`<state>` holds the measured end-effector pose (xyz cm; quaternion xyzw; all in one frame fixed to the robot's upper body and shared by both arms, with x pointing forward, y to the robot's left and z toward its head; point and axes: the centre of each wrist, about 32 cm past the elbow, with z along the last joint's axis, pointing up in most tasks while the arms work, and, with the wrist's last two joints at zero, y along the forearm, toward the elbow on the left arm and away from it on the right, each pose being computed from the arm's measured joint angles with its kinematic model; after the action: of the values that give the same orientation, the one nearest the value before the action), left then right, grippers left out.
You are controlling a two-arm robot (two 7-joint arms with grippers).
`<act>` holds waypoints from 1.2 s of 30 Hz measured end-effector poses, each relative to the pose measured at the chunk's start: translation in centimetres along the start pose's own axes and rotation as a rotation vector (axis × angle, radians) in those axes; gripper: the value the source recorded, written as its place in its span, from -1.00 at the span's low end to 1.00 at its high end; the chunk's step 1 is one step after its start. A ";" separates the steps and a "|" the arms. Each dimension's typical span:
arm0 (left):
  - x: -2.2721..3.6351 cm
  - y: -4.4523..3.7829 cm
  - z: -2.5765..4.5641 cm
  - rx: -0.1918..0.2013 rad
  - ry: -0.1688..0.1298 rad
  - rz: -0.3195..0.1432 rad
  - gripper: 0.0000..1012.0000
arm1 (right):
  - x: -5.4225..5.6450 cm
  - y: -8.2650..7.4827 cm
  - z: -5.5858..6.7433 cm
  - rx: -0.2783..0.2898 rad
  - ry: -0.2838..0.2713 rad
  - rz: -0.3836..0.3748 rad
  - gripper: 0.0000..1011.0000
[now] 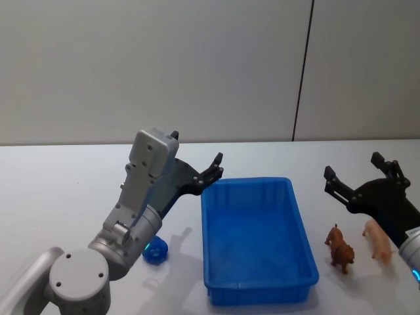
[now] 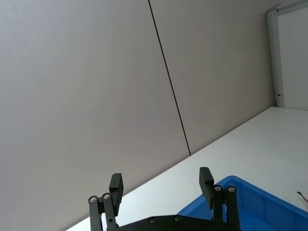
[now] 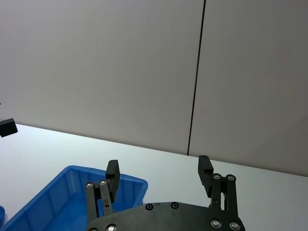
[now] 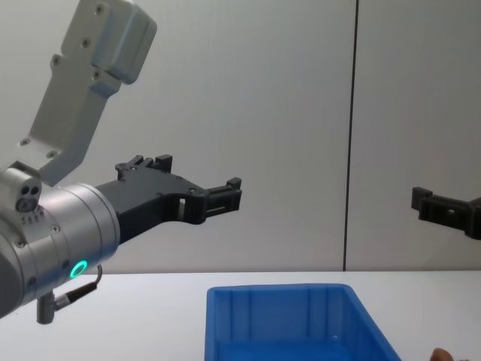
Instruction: Pick up the two dolls from the table and place them into the box.
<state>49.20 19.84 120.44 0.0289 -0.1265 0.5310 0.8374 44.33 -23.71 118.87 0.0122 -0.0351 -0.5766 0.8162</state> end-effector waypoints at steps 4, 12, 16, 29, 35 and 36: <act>0.00 0.00 0.00 0.000 0.000 0.000 0.98 | 0.0 0.0 0.0 0.000 0.000 0.000 0.98; 0.00 0.00 0.00 0.000 0.000 0.000 0.98 | 0.0 0.0 0.0 0.000 0.000 0.000 0.98; 0.00 0.00 0.00 0.000 0.000 0.000 0.98 | 0.0 0.0 0.0 0.000 0.000 0.000 0.98; 0.00 0.00 0.00 0.000 0.000 0.000 0.98 | 0.4 -1.6 -0.3 -0.027 -0.007 -0.037 0.98; 0.00 0.00 0.00 0.000 0.000 0.000 0.98 | 0.7 -4.1 -0.8 -0.076 -0.015 -0.098 0.98; 0.00 0.00 0.00 0.000 0.000 0.000 0.98 | 0.8 -4.9 -0.9 -0.094 -0.020 -0.115 0.98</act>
<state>49.20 19.84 120.44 0.0289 -0.1265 0.5311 0.8373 40.07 -26.14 117.74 -0.0297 -0.0154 -0.6235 0.7811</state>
